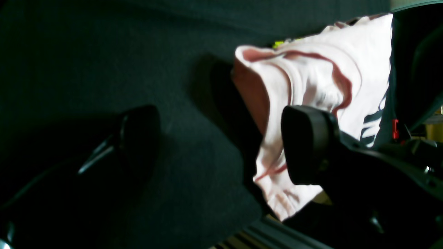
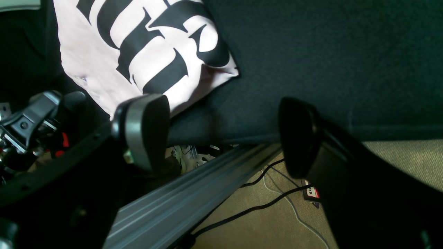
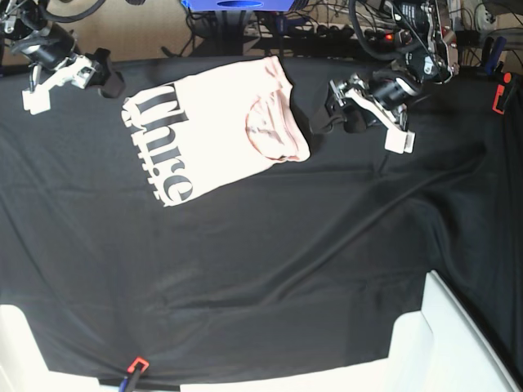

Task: Fold the T-shirt properly
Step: 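Move the left gripper to the bundle's collar end and grasp it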

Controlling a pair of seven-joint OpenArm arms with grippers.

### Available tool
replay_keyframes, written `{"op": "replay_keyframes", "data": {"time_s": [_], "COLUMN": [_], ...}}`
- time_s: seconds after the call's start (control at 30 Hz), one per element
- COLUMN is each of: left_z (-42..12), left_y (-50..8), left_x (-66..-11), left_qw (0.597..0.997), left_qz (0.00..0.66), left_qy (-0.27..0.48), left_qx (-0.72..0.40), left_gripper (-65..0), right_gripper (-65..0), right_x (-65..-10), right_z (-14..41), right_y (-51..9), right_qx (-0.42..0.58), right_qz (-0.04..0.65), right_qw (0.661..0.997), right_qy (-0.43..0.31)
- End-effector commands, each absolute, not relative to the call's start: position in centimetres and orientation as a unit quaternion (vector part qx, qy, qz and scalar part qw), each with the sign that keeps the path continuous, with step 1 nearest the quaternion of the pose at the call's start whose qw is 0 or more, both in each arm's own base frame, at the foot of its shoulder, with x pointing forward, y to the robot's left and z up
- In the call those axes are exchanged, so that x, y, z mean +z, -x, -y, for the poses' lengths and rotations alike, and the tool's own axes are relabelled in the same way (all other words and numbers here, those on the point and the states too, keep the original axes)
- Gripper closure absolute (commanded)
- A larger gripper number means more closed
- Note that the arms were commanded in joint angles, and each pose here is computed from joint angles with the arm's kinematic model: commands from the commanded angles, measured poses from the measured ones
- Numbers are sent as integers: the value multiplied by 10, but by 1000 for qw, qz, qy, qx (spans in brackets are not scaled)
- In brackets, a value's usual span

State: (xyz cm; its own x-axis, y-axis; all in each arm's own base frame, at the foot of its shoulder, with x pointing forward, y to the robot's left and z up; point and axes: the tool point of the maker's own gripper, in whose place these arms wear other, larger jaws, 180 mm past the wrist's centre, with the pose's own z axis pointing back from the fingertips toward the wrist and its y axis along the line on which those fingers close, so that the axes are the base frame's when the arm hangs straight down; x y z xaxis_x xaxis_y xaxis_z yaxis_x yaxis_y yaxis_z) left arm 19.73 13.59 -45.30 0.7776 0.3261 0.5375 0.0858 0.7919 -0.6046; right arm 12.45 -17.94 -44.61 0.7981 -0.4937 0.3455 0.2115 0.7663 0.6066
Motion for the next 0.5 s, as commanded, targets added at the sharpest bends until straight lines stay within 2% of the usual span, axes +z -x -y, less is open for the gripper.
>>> {"op": "replay_keyframes", "data": {"time_s": [0.0, 0.2, 0.33, 0.47], "left_z": [-137, -150, -153, -127], "left_y": [-203, -209, -212, -208], "left_x": [-440, -416, -409, -415], "left_qw": [873, 843, 836, 840], "left_qz": [349, 361, 368, 337], "left_qy": [332, 384, 394, 418], "left_qx": [76, 105, 106, 81], "left_gripper": [-537, -537, -537, -537], "right_gripper": [-469, -469, -469, -469], "right_x": [-439, -455, -468, -468], "right_z": [182, 185, 189, 193], "right_y": [-132, -129, -123, -124], "right_qx": [-187, -203, -216, -214], "right_qz": [268, 249, 229, 230], "right_qw": [902, 902, 903, 904], "right_qy": [-283, -290, -294, -290]}}
